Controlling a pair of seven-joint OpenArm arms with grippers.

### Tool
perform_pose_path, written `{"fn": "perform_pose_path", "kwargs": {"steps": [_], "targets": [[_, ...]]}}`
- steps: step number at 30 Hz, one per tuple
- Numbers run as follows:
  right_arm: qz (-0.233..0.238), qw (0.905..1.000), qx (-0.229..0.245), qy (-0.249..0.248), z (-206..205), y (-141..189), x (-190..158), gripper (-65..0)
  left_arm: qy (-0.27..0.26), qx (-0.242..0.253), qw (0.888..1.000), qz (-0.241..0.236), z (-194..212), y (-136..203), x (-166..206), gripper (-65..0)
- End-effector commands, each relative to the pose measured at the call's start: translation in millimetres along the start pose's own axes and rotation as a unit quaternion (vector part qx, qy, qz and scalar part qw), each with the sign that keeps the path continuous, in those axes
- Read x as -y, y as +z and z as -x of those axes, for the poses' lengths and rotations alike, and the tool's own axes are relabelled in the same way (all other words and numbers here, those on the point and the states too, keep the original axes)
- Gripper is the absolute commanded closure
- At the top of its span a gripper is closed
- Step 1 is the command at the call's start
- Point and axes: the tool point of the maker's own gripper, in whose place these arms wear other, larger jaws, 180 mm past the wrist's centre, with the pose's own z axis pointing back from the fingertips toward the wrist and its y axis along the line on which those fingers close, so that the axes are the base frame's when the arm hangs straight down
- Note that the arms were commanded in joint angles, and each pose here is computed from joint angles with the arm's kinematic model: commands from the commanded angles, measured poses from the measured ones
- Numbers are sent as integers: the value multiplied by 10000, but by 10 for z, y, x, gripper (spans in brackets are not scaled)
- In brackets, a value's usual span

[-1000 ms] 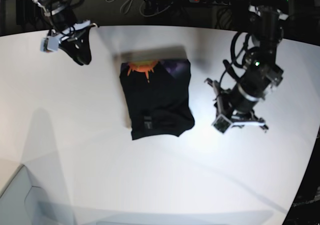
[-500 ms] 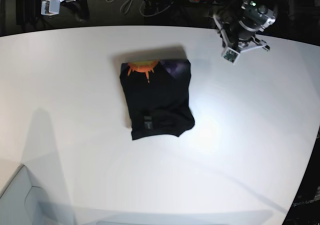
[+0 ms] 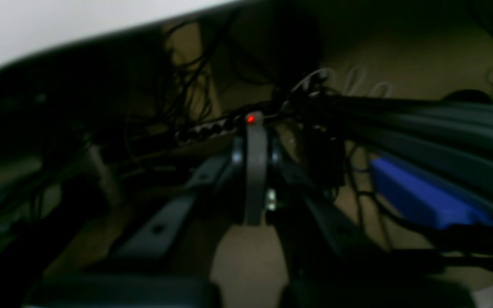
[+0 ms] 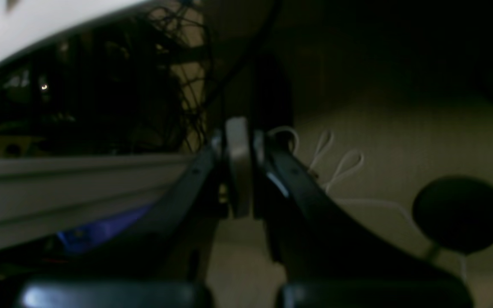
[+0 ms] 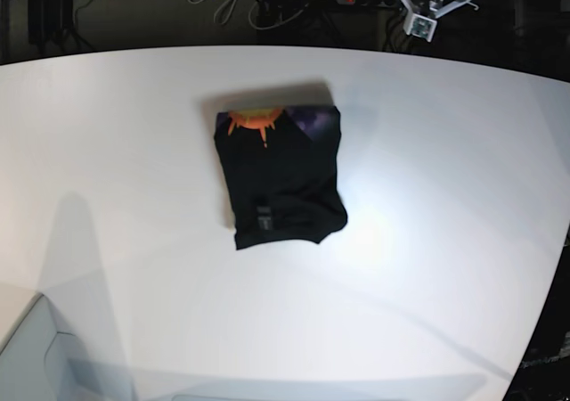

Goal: Layout the t-shirt on the table in an organized manner, then fold the t-shirt properly

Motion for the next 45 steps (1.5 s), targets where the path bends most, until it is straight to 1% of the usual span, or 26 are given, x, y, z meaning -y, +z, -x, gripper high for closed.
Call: {"fn": "perform_pose_path", "kwargs": {"steps": [1, 3, 6, 9, 14, 17, 20, 22, 25, 27, 29, 30, 31, 34, 35, 36, 38, 40, 45], "targets": [[-34, 10000, -34, 57, 24, -19, 31, 0, 120, -110, 9999, -49, 102, -1, -30, 0], [47, 9994, -313, 110, 205, -119, 127, 0, 259, -359, 9990, -46, 308, -79, -60, 0], [139, 9969, -772, 30, 533, -294, 252, 0, 477, -695, 9964, 111, 546, -324, -21, 0], [164, 9934, -1137, -42, 769, -474, 316, 0, 596, -1028, 9925, 270, 754, -571, -20, 0], [165, 9902, -1362, -272, 911, -679, 390, 0, 768, -1364, 9864, 499, 933, -879, 27, 0], [149, 9879, -1476, -447, 969, -829, 413, 0, 934, -1294, 9852, 630, 995, -1122, 32, 0], [127, 9836, -1726, -500, 1074, -961, 445, 0, 1236, -1326, 9805, 764, 1201, -1371, 26, 0], [92, 9838, -1702, -550, 1117, -1046, 409, 0, 1469, -1351, 9766, 796, 1333, -1503, -24, 0], [23, 9852, -1588, -652, 1177, -1158, 328, 0, 1817, -1145, 9737, 755, 1373, -1668, -123, 0], [406, 9845, -1583, -643, 1269, -1230, 391, 0, 1997, -989, 9727, 652, 1353, -1748, -210, 0], [948, 9829, -1518, -437, 1329, -1279, 531, 0, 2184, -799, 9707, 597, 1230, -1842, -280, 0], [1227, 9816, -1439, -272, 1320, -1310, 604, 0, 2243, -779, 9698, 552, 1176, -1880, -343, 0], [1529, 9786, -1373, -97, 1307, -1330, 677, 0, 2266, -830, 9695, 421, 1142, -1920, -405, 0], [2357, 9617, -1340, 408, 1274, -1317, 867, 0, 2152, -891, 9719, -344, 1091, -1991, -687, 0], [2538, 9562, -1358, 523, 1268, -1307, 897, 0, 2095, -890, 9724, -505, 1084, -1995, -741, 0], [2611, 9540, -1356, 581, 1270, -1335, 850, 0, 1997, -853, 9744, -578, 1031, -2017, -752, 0], [2667, 9517, -1392, 619, 1304, -1347, 791, 0, 1656, -879, 9814, -400, 980, -2066, -566, 0], [2734, 9493, -1403, 665, 1308, -1339, 793, 0, 1455, -908, 9849, -219, 953, -2099, -396, 0], [3073, 9367, -1420, 897, 1288, -1300, 834, 0, 1358, -883, 9868, 27, 856, -2160, -124, 0]]}}
